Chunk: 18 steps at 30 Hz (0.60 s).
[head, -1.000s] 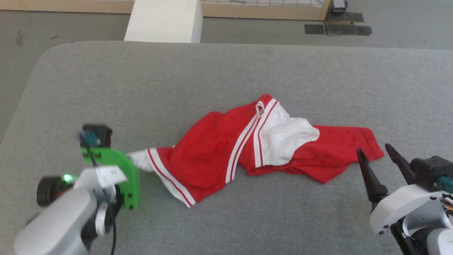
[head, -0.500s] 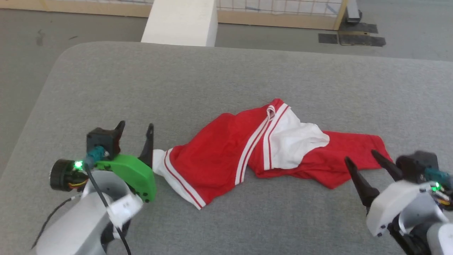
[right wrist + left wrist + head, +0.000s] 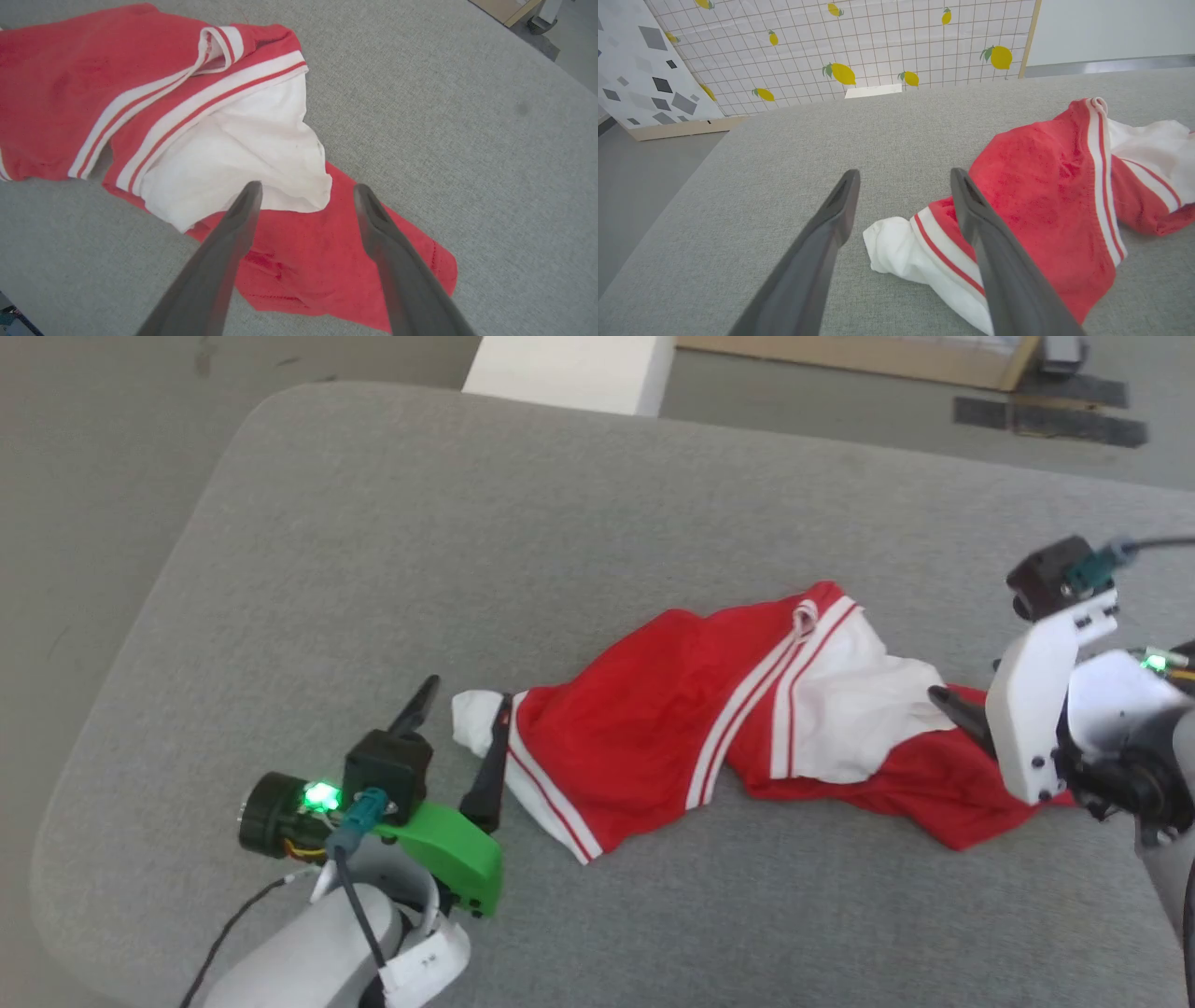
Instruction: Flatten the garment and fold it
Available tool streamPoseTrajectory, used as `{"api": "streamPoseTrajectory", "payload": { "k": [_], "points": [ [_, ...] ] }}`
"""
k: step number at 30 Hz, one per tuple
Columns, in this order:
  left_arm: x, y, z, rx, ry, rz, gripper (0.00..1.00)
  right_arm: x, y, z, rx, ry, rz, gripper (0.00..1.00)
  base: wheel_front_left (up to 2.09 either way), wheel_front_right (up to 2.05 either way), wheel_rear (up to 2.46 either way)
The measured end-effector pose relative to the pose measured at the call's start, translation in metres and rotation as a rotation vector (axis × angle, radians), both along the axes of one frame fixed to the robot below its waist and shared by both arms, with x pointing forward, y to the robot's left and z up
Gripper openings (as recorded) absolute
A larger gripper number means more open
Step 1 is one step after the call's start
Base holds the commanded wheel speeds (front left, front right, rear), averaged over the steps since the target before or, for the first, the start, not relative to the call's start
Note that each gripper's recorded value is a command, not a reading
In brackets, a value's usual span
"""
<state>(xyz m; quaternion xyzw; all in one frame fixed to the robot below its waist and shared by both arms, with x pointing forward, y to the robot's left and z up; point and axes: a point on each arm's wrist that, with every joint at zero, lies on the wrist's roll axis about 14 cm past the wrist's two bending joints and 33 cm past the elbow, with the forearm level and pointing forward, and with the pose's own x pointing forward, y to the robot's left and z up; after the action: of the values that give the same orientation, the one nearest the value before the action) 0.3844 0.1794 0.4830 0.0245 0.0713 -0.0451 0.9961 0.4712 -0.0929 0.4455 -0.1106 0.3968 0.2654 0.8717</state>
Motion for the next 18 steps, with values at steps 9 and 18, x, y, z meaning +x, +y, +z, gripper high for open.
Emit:
{"api": "streamPoseTrajectory", "payload": {
  "k": [9, 18],
  "points": [
    [-0.008, 0.007, -0.017, -0.016, 0.047, 0.052, 1.0, 0.013, 0.013, -0.042, -0.146, 0.171, 0.081, 1.0, 0.0, 0.0, 0.0],
    [-0.008, 0.02, -0.03, -0.012, 0.08, 0.109, 1.0, 0.015, 0.021, -0.078, -0.221, 0.232, 0.166, 0.0, 0.0, 0.0, 0.0]
  ]
}}
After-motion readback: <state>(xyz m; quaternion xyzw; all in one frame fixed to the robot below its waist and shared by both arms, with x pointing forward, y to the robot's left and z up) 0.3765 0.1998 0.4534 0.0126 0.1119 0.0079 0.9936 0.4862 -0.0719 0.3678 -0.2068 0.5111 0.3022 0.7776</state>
